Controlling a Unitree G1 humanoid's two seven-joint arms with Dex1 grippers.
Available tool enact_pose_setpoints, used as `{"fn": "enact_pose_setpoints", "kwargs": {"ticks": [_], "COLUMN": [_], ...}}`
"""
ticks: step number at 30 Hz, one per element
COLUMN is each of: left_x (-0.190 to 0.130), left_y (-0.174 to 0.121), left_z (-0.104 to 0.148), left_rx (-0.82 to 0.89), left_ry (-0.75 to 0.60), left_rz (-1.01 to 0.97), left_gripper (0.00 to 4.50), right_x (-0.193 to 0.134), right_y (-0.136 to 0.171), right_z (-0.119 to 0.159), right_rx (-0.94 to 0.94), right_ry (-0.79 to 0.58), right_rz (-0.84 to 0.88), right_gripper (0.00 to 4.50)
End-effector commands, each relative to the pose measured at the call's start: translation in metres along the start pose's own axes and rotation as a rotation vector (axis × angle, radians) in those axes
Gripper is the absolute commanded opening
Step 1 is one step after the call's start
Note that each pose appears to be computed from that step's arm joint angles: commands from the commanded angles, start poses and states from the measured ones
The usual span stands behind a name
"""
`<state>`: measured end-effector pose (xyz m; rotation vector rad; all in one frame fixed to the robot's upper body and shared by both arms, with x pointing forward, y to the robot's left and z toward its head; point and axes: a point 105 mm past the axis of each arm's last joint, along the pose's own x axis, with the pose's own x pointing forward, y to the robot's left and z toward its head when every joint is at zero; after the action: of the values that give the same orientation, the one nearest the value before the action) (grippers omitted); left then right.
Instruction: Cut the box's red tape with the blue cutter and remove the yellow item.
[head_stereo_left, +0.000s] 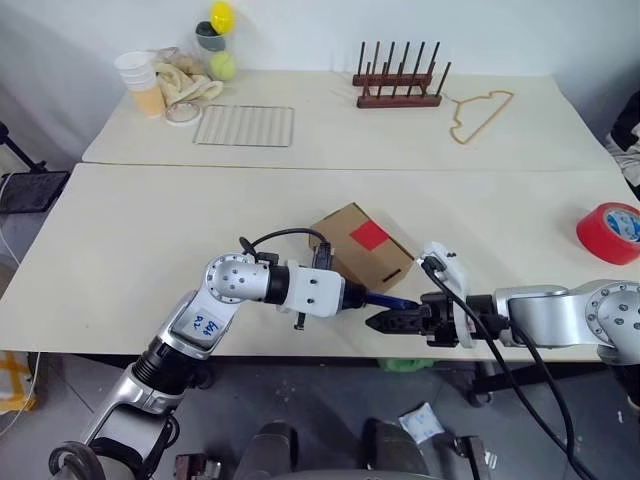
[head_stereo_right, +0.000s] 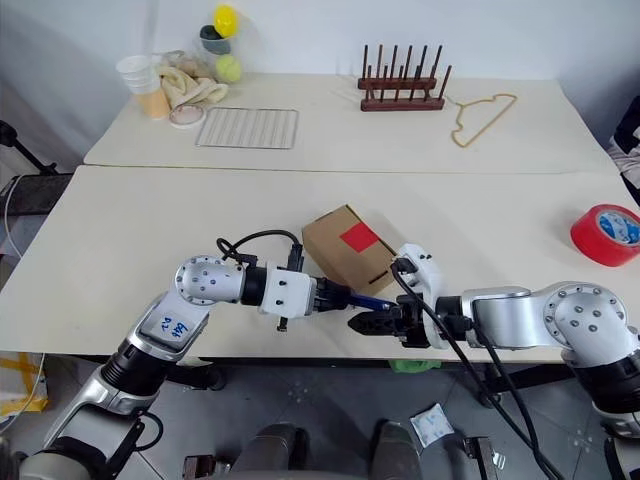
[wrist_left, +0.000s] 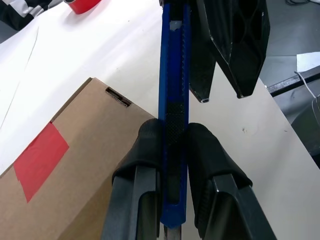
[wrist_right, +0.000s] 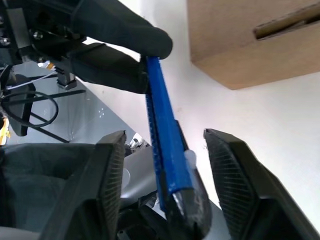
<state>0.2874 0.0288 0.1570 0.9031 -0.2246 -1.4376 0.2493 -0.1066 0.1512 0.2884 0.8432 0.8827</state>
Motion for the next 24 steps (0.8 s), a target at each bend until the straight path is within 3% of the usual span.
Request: {"fn": "enact_pose_setpoints", "kwargs": {"ticks": [1, 9, 22, 24], "left_x": [-0.003, -0.002, -0.001, -0.001], "left_y": [0.004, 0.002, 0.004, 0.003], "left_z": [0.011, 0.012, 0.012, 0.013], "left_rx": [0.033, 0.028, 0.028, 0.028], "left_ry": [-0.028, -0.031, -0.032, -0.033], "left_rz": [0.023, 0.008, 0.011, 0.01], "left_gripper": [0.48, 0.48, 0.48, 0.48], "right_x": [-0.002, -0.007, -0.005, -0.004], "right_y": [0.006, 0.007, 0.007, 0.007], "right_z": [0.008, 0.025, 0.026, 0.026], "right_rx": [-0.004, 0.012, 0.02, 0.022], "right_ry": [-0.038, -0.125, -0.131, -0.134], "right_rz": [0.028, 0.05, 0.056, 0.056], "right_gripper": [2.41, 2.41, 2.41, 2.0]}}
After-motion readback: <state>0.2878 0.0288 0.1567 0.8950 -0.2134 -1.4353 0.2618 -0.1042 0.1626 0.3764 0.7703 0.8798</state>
